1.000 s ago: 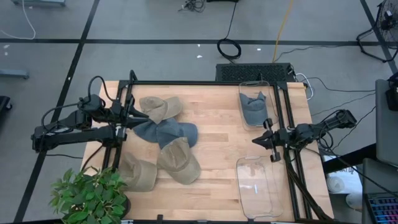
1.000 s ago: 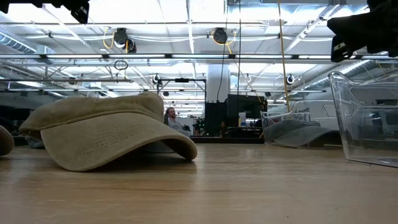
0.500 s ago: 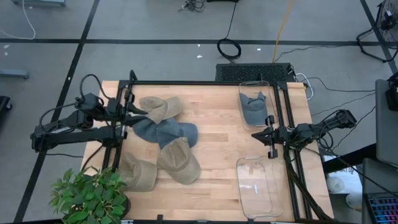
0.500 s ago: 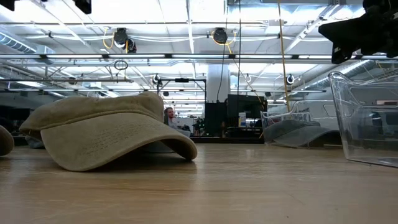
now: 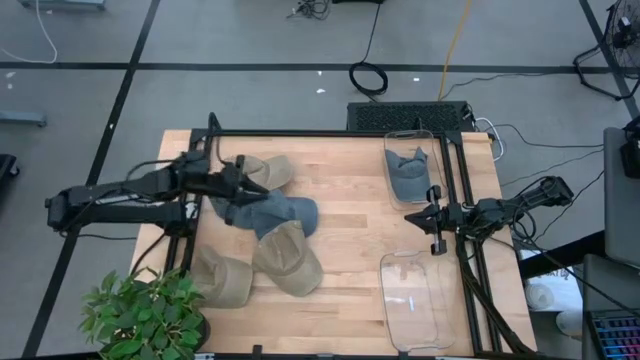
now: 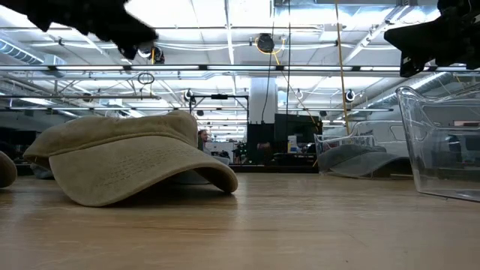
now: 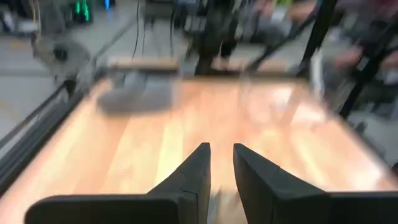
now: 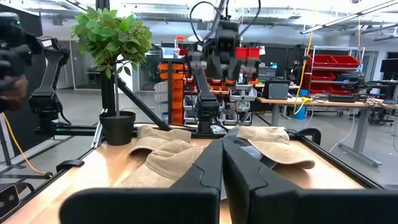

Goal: Pick & Place hat
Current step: Put the right blue cap into the top transparent bin

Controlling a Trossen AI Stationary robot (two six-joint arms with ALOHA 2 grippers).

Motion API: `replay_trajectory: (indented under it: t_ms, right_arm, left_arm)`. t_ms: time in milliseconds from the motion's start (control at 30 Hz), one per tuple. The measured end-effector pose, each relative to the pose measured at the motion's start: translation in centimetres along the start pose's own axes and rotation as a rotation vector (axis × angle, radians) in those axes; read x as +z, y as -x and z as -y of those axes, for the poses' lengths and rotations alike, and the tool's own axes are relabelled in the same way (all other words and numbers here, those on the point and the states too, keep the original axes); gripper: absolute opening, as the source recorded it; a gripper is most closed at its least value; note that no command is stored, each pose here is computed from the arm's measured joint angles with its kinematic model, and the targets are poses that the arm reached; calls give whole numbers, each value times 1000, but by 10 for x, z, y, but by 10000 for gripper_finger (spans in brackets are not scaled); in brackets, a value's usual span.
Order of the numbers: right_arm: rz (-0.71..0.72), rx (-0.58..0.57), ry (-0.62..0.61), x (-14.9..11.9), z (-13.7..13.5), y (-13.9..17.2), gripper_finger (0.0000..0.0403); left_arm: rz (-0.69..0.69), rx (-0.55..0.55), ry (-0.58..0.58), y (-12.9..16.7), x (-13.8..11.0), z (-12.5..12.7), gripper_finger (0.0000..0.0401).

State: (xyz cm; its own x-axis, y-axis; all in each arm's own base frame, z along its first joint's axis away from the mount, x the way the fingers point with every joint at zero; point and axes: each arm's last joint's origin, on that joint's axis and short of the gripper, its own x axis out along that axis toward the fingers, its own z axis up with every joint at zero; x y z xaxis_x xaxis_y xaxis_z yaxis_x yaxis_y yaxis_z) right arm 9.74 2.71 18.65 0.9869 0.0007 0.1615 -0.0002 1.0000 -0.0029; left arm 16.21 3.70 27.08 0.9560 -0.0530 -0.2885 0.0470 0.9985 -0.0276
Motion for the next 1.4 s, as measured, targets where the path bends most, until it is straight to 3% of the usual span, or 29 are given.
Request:
replay_trajectory:
  t_ms: [133,233,400,600,867,1100,1300,1400]
  right_arm:
    - [0,0,0,0,0,0,0]
    - [0,0,2,0,0,0,0]
    - [-1,0,6,0,0,0,0]
    - [-1,0,7,0,0,0,0]
    - [-2,0,7,0,0,0,0]
    - [-1,0,7,0,0,0,0]
    - [-1,0,6,0,0,0,0]
    - [-1,0,7,0,0,0,0]
  left_arm:
    - [-244,196,92,-9,-17,-8,77]
    - [-396,257,173,-16,-31,-11,86]
    - [-527,192,236,-35,-46,-7,131]
    - [-753,72,44,-51,-67,11,179]
    - [-868,74,-147,-68,-84,16,184]
    - [-879,145,7,-68,-85,16,184]
    - [-836,152,13,-64,-71,17,184]
    - [-810,182,-65,-64,-61,15,184]
